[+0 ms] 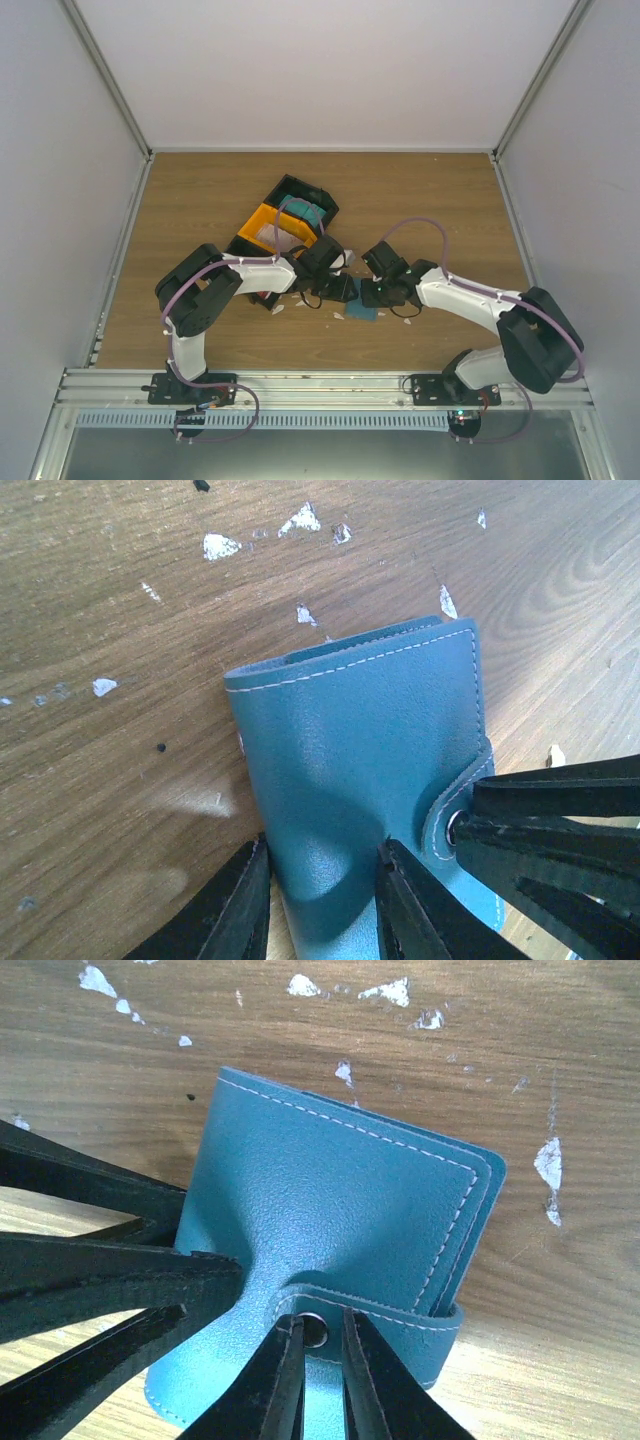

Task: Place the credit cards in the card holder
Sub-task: Close the card holder at the center of the board.

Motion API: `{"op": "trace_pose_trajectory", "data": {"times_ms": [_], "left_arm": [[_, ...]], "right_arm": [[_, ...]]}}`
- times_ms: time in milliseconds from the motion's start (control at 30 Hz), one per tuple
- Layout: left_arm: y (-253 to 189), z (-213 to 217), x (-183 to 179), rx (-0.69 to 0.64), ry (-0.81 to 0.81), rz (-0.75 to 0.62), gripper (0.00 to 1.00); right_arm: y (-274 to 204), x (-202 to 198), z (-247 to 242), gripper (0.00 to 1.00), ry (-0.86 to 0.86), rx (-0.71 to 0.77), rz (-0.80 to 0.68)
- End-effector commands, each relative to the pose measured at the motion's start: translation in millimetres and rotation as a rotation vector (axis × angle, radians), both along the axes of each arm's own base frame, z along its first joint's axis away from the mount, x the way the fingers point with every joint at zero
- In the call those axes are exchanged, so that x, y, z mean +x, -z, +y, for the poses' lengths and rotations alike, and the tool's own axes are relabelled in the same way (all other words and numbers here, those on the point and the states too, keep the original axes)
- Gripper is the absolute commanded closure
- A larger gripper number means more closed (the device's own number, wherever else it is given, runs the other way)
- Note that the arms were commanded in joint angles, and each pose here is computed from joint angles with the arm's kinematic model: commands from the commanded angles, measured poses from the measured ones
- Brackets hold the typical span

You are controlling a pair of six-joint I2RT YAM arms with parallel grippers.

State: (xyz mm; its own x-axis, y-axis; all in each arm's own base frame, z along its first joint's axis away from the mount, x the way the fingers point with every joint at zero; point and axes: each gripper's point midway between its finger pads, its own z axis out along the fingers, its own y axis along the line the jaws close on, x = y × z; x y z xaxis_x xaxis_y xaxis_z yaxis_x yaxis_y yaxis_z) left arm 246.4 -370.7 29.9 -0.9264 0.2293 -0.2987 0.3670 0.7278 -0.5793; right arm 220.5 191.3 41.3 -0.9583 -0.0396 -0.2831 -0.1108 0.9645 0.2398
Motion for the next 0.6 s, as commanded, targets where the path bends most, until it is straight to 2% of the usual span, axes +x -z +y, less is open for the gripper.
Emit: {"op": "trace_pose_trajectory", "data": {"times_ms": [0,200,567], "left_arm": [[1.2,1.5,-1.0,0.002,0.009,-0.016,0.68],[3.3,1.5,-0.8,0.006,0.008,-0.014,0.68],[3.3,1.4,0.3,0.008,0.005,-0.016,0.68]], "right_arm": [[5.7,3.3,1.8,0.89,-0.003,-0.018,-0.002],[23.2,-6.1,-4.3,0.97,-0.015,-0.053,0.048],[53.3,-29.5,-24.4,0.97,-0.007,-0.152,0.168]]}}
